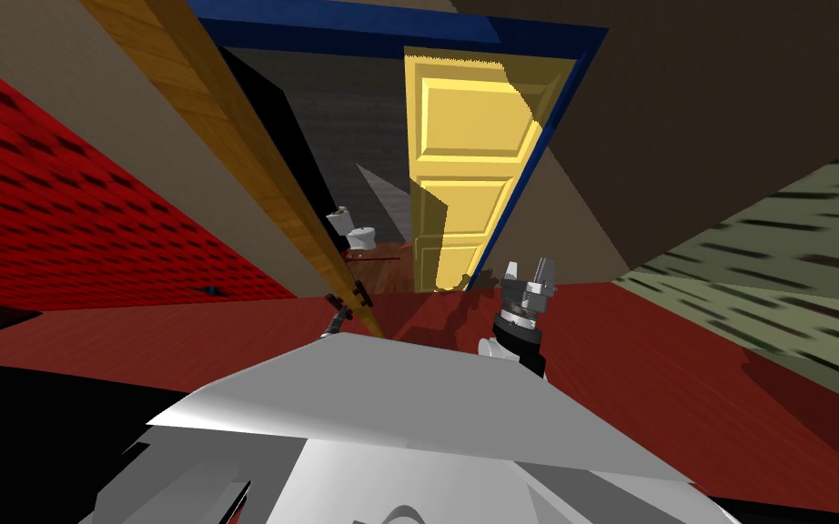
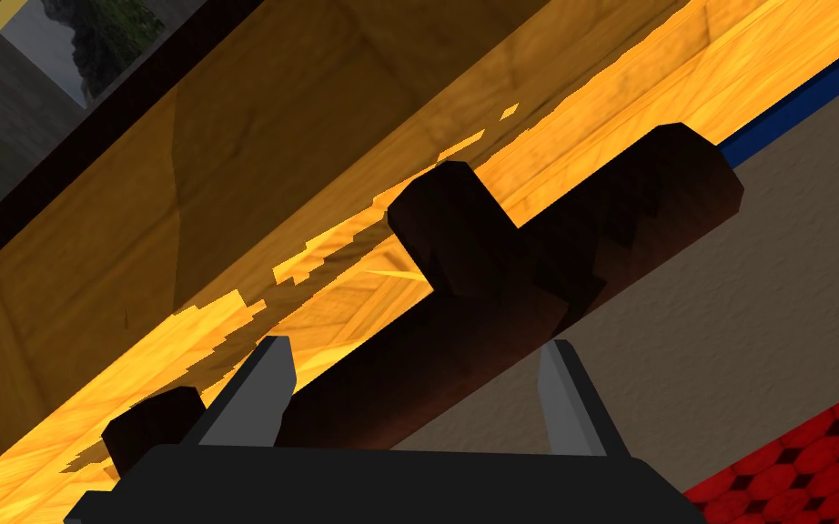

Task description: Pull the door open

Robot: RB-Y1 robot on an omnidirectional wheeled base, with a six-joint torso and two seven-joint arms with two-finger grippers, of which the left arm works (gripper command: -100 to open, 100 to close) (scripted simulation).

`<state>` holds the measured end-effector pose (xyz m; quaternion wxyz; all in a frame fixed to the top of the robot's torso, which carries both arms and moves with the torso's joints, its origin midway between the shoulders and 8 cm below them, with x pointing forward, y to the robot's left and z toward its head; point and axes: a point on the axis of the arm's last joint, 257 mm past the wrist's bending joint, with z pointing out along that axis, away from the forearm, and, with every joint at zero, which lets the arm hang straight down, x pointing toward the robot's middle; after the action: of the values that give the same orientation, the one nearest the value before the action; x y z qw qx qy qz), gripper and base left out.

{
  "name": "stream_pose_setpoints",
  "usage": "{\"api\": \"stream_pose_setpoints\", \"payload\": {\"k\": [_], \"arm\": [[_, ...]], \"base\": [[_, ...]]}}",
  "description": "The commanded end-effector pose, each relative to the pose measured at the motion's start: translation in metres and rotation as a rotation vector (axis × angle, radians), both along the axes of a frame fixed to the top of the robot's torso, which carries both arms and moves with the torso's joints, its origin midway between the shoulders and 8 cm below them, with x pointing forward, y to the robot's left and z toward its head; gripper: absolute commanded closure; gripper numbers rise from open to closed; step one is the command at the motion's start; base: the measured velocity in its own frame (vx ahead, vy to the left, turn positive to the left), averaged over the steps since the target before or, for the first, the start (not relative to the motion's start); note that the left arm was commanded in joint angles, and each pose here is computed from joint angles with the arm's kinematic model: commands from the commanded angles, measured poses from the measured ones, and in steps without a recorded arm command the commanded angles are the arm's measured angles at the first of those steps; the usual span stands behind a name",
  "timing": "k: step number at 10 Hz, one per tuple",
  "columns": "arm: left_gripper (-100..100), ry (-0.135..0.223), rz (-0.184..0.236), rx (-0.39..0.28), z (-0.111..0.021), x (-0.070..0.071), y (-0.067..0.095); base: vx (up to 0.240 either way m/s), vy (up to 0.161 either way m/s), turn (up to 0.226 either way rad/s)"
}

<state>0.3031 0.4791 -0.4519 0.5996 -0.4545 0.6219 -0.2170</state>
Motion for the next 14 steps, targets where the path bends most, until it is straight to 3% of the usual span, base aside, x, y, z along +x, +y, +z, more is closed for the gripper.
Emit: {"api": "stream_pose_setpoints", "payload": {"k": [1, 14], "arm": [[100, -0.016, 0.006, -0.040, 0.0004, 0.0057, -0.0049], [100, -0.019, -0.004, -0.048, 0.0019, 0.0050, -0.0045]], "base": [[-0.015, 0.014, 0.008], [-0.015, 0.013, -0.007]]}}
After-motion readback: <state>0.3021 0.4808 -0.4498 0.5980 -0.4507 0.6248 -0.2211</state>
